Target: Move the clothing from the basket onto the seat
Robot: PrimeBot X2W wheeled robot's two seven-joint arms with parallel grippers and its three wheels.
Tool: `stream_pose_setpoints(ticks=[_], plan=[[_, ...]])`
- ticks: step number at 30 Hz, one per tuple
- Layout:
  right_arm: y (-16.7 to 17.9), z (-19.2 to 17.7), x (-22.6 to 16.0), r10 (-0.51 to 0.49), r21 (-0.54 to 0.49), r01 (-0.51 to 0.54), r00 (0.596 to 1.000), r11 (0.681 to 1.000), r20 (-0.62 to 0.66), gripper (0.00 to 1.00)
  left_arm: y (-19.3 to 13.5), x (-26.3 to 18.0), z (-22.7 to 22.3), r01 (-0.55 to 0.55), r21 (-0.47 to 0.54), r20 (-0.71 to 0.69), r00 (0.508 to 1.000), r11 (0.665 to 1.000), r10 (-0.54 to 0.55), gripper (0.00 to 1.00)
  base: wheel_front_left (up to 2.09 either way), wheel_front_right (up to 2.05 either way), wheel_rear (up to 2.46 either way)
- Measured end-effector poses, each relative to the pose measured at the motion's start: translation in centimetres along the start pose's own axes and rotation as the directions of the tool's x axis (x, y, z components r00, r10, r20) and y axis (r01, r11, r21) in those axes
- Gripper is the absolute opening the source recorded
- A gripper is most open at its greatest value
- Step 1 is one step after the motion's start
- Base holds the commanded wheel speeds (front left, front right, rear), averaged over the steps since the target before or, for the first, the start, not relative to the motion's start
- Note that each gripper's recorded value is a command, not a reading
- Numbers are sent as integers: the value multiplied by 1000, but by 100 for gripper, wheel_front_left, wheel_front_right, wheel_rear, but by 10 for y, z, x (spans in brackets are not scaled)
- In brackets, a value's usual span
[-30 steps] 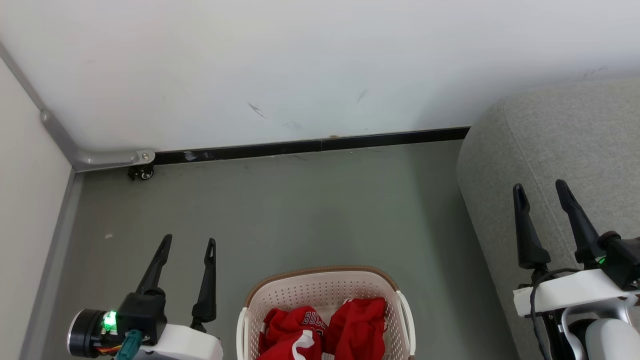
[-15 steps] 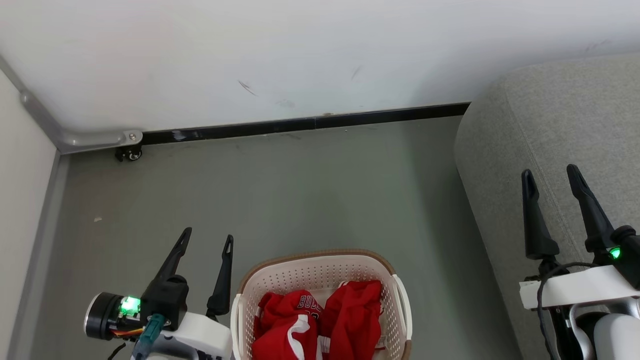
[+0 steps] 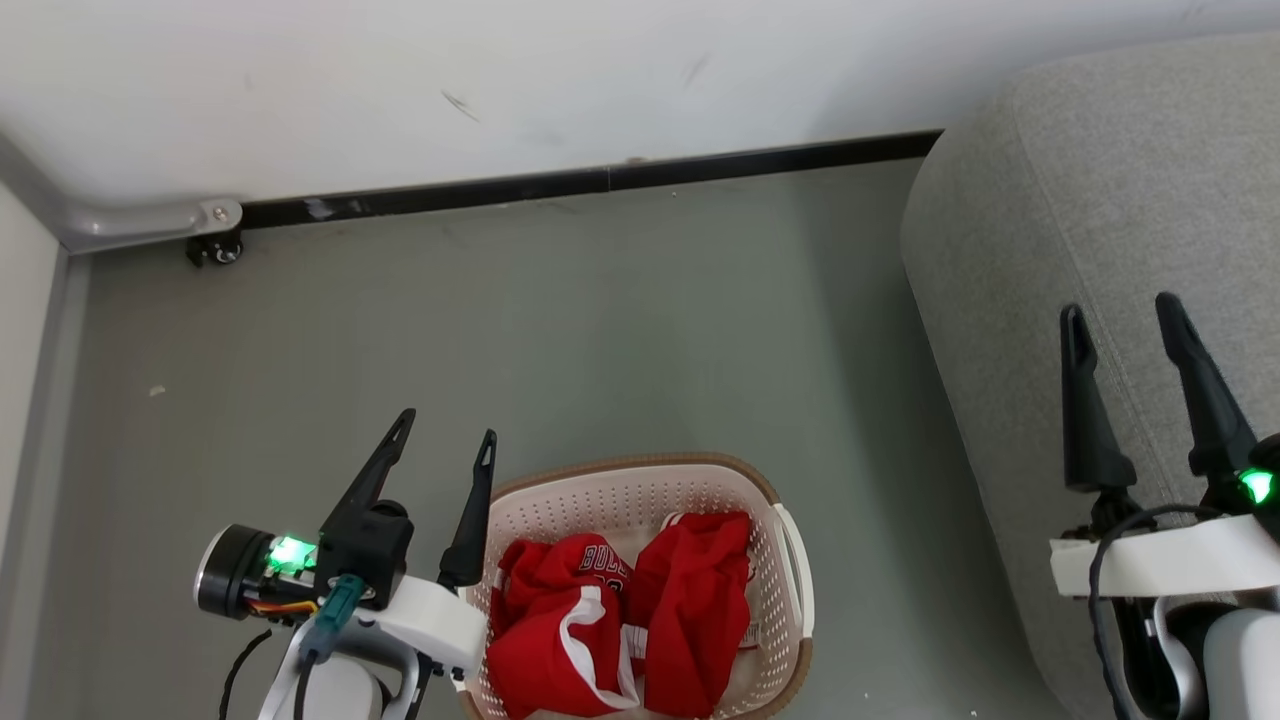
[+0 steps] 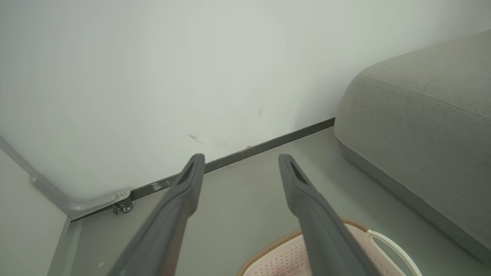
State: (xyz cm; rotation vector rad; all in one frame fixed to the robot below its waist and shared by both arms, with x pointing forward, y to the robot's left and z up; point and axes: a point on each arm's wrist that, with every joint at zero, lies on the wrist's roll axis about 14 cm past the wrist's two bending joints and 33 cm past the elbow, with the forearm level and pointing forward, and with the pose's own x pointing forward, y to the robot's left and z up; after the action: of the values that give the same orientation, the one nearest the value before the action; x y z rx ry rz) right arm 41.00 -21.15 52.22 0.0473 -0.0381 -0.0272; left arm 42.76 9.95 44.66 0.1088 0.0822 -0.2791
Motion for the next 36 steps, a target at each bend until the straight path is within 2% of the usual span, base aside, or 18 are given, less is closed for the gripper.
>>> stream_pose_setpoints(ticks=[12,36], plan=[[-5,-5,14,-13,-12,13,1000,1000,-4,100,-16,24,-26,78,33,-74,994,996,-75,100,0,0,0],[-19,-17,27,-48,-35,48,999,998,-15,100,-40,46,-80,182,36,-211,962,983,-171,100,0,0,0]])
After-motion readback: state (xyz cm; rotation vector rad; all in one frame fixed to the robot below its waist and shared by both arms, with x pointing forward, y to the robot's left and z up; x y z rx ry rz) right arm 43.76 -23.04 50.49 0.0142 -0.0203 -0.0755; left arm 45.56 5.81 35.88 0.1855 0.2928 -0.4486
